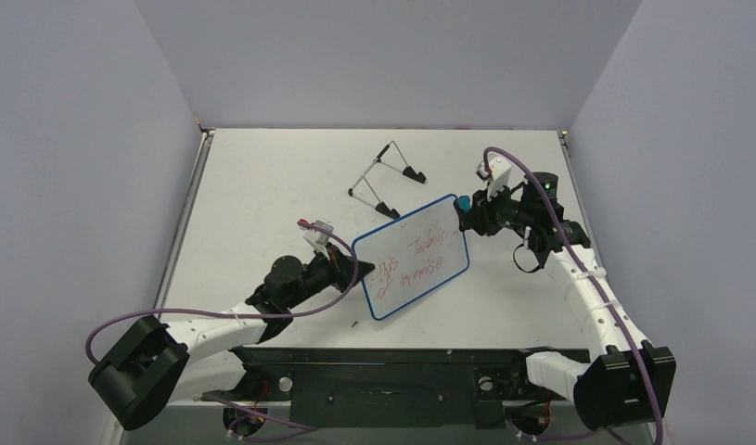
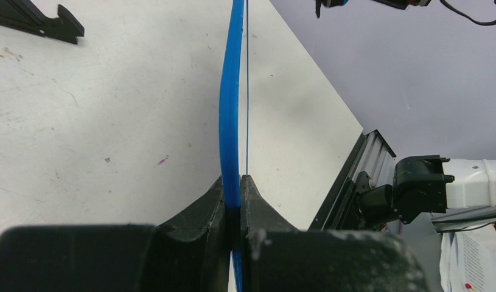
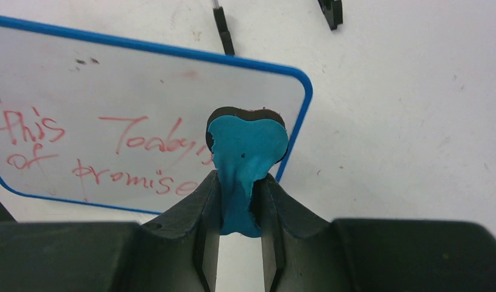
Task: Erase the whiteboard
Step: Erase the whiteboard at the center of the board.
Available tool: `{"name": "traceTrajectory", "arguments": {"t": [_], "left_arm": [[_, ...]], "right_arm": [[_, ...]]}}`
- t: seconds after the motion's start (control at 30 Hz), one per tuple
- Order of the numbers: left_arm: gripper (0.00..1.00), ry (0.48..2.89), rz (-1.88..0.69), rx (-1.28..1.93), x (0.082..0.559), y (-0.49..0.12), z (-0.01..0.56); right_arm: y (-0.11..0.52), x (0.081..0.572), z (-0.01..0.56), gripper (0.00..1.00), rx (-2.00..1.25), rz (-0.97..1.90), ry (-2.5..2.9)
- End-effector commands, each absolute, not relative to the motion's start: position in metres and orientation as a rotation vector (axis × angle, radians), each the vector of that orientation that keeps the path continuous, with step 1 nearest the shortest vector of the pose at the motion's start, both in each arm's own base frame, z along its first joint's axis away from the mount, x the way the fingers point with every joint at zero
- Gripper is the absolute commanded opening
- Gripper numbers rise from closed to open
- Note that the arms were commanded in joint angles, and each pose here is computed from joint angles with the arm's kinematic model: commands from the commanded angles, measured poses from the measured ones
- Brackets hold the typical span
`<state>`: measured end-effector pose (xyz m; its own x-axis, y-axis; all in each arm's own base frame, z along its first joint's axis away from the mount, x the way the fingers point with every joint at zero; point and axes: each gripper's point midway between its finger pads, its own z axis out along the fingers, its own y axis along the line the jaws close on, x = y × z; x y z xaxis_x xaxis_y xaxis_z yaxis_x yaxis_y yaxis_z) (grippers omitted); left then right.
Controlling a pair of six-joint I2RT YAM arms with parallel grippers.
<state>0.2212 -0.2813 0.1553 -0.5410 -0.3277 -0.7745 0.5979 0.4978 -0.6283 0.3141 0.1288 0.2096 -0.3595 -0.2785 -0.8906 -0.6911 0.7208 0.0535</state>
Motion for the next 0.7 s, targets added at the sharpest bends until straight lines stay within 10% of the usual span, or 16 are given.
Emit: {"name": "traceTrajectory", "arguments": {"t": [0.0, 0.67], "left_arm": [[0.00, 1.636, -1.130, 0.284, 0.234, -0.271, 0.199], [0.00, 1.577, -1.028, 0.464, 0.217, -0.258, 0.187]], "right_arm": [[0.100, 0.327, 0.202, 0.00, -0.721, 0.420, 2.001], [-0.006, 0.319, 0.061, 0.01, -0.558, 0.131, 2.619]]}}
